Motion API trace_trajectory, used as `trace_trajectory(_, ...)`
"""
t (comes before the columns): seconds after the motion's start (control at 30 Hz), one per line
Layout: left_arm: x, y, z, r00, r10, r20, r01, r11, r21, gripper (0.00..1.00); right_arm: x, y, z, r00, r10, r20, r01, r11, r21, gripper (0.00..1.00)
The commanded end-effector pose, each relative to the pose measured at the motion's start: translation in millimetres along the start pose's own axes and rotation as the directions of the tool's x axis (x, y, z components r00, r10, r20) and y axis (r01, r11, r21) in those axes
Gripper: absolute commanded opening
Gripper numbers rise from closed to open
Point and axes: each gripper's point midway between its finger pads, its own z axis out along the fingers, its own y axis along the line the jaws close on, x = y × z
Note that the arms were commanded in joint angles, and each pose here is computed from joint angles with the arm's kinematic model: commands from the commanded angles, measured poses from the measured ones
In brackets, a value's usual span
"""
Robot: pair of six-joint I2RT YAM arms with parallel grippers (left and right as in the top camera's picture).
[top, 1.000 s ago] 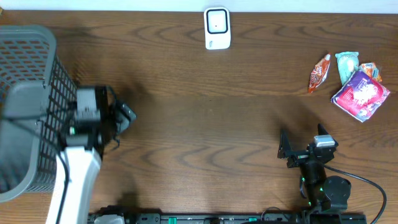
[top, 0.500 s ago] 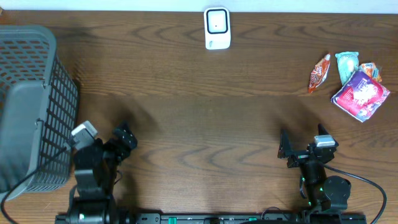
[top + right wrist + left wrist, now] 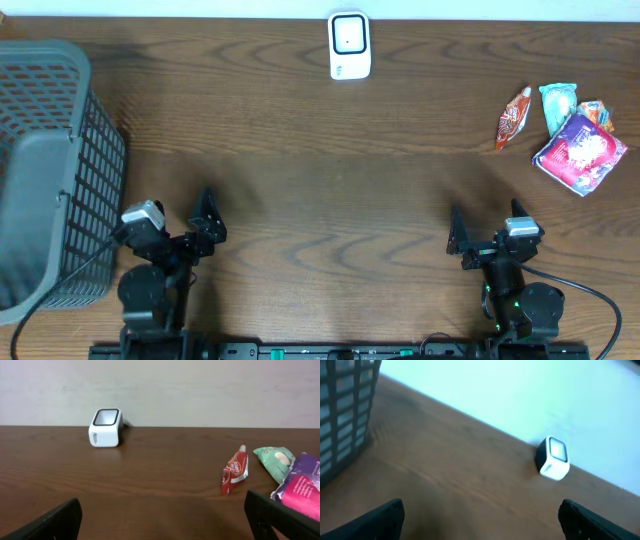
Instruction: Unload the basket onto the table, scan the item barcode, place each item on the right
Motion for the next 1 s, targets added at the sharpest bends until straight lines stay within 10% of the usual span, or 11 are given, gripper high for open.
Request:
trace_trajectory(0.0, 5, -2, 0, 0.998, 0.037, 0.044, -0.039, 0.998, 0.042, 0.98, 0, -1, 0, 1.000, -0.003, 0.002, 0.003, 1.000, 0.003, 0.99)
trace_trajectory(0.43, -9, -10, -7, 0.967, 0.077, 0.241, -0.106, 0.988, 0.109, 0.98, 0, -1, 0, 1.000, -0.003, 0.002, 0.003, 1.000, 0.003, 0.99)
trace_trajectory(0.97, 39, 13, 2, 0.947, 0.318, 0.043, -0.319, 0.947, 0.025, 0.97, 0, -1, 0, 1.000, -0.003, 0.002, 0.003, 1.000, 0.003, 0.99)
